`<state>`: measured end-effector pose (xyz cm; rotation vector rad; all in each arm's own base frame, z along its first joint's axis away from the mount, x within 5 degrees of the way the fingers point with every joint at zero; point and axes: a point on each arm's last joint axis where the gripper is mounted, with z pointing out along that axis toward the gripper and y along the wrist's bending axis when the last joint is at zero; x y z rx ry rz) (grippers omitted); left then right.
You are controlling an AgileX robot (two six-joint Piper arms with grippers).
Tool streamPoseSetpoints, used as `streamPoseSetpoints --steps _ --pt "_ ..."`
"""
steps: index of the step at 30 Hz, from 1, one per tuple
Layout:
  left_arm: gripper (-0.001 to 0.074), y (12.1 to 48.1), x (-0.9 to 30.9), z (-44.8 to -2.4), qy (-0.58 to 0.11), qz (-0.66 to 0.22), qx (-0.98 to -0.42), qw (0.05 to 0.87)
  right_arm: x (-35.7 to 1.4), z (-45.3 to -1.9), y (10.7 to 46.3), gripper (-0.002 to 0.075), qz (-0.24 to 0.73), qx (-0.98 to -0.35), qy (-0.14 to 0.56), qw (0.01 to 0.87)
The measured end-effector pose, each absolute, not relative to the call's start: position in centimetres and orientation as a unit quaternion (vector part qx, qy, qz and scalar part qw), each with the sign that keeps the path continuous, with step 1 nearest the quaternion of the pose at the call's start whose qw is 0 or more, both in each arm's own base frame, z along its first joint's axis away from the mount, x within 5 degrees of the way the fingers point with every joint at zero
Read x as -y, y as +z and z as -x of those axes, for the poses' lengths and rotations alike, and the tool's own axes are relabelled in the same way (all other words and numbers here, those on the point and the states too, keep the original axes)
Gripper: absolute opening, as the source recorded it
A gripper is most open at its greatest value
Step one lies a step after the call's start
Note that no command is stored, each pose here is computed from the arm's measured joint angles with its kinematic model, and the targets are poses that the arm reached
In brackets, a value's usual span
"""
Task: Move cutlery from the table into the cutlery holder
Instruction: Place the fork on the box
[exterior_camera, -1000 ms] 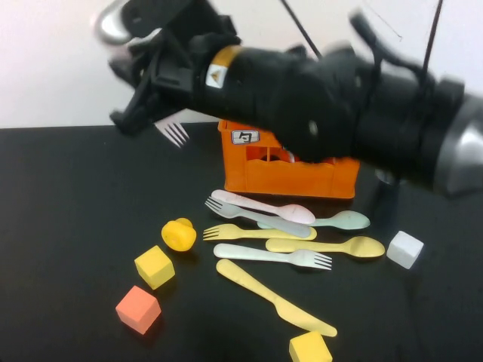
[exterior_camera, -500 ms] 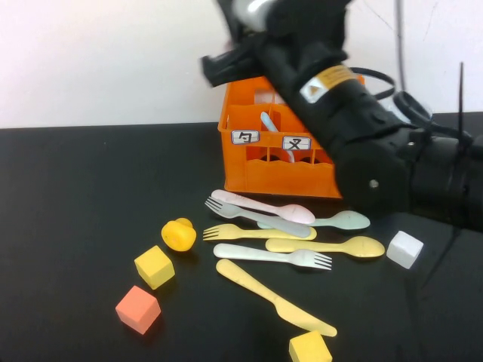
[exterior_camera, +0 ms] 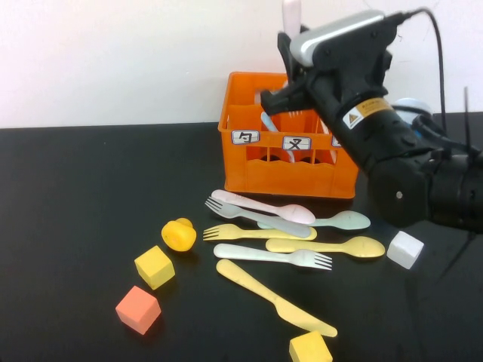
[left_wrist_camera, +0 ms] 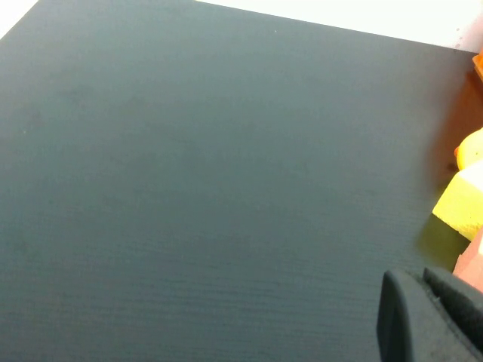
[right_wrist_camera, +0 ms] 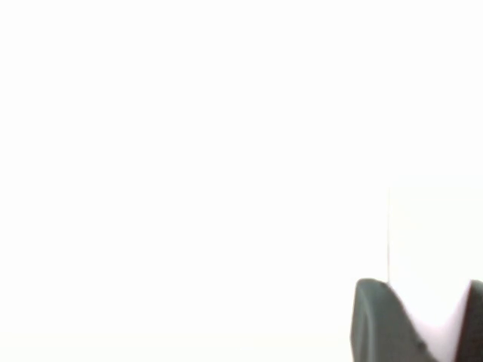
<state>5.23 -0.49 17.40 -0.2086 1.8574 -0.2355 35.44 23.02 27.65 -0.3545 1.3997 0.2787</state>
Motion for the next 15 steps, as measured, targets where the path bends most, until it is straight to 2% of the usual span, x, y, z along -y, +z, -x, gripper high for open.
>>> streamPoseSetpoints --steps 5,10,15 --pt "-0.0001 17.4 0.5 -5.2 -0.100 0.088 -0.797 0.588 -22.9 -36.3 25.6 0.0185 0.158 -0.657 0.126 0.726" --pt "-0.0001 17.4 0.5 -5.2 -0.100 0.088 -0.797 0.588 -23.0 -36.4 25.2 0.0293 0.158 -0.662 0.130 0.721" --pt "-0.0001 17.4 0.5 -5.2 -0.100 0.088 -0.797 0.588 -23.4 -36.2 25.3 0.0334 0.169 -0.658 0.154 0.717"
